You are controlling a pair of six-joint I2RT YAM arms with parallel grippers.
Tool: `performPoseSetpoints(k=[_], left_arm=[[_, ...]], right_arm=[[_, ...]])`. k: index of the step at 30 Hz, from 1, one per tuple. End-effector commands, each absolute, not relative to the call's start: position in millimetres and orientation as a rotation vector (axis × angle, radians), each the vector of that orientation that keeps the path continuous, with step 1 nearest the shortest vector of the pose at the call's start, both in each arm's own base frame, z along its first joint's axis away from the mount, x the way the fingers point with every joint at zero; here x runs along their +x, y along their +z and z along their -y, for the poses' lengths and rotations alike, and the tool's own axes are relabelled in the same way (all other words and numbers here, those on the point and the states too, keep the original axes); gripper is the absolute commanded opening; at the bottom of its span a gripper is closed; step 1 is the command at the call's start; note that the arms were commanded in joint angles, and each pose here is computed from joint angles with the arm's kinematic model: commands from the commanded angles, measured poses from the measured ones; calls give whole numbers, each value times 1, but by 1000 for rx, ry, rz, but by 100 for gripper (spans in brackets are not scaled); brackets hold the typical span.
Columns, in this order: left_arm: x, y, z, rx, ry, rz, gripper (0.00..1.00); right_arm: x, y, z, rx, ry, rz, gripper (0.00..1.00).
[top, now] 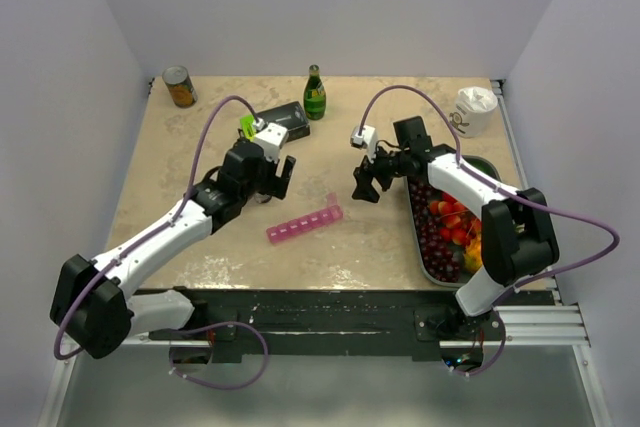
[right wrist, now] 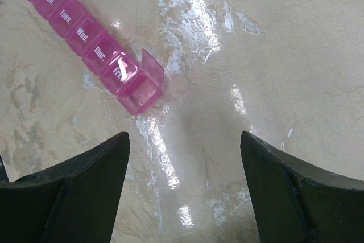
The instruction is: Sort the pills into containers
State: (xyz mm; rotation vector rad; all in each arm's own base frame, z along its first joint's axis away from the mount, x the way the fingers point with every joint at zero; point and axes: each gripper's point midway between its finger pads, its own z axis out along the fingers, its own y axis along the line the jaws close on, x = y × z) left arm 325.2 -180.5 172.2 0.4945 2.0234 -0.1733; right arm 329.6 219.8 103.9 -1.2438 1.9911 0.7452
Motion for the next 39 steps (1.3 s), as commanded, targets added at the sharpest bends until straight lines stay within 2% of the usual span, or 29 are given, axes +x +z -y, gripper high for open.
performPoseSetpoints(k=[1,7,26,35,38,39], left_arm=[[327,168,141,223,-65,-2154,87],[341,150,139,220,-65,-2237,79],[360,125,148,260,-76,-2302,75],[359,101,136,249,21,-2379,62],[360,102,136,245,22,-2374,51],[360,101,136,247,20,-2376,44]], right_arm=[[332,125,-222,-1261,745,-1916,82],[332,124,-222,-1264,744,-1917,82],[322,124,-226,-1312,806,-1886,82],[322,125,-226,-1313,806,-1882,82],[321,125,-226,-1315,809,-1881,82],[321,125,-226,-1315,809,-1881,82]])
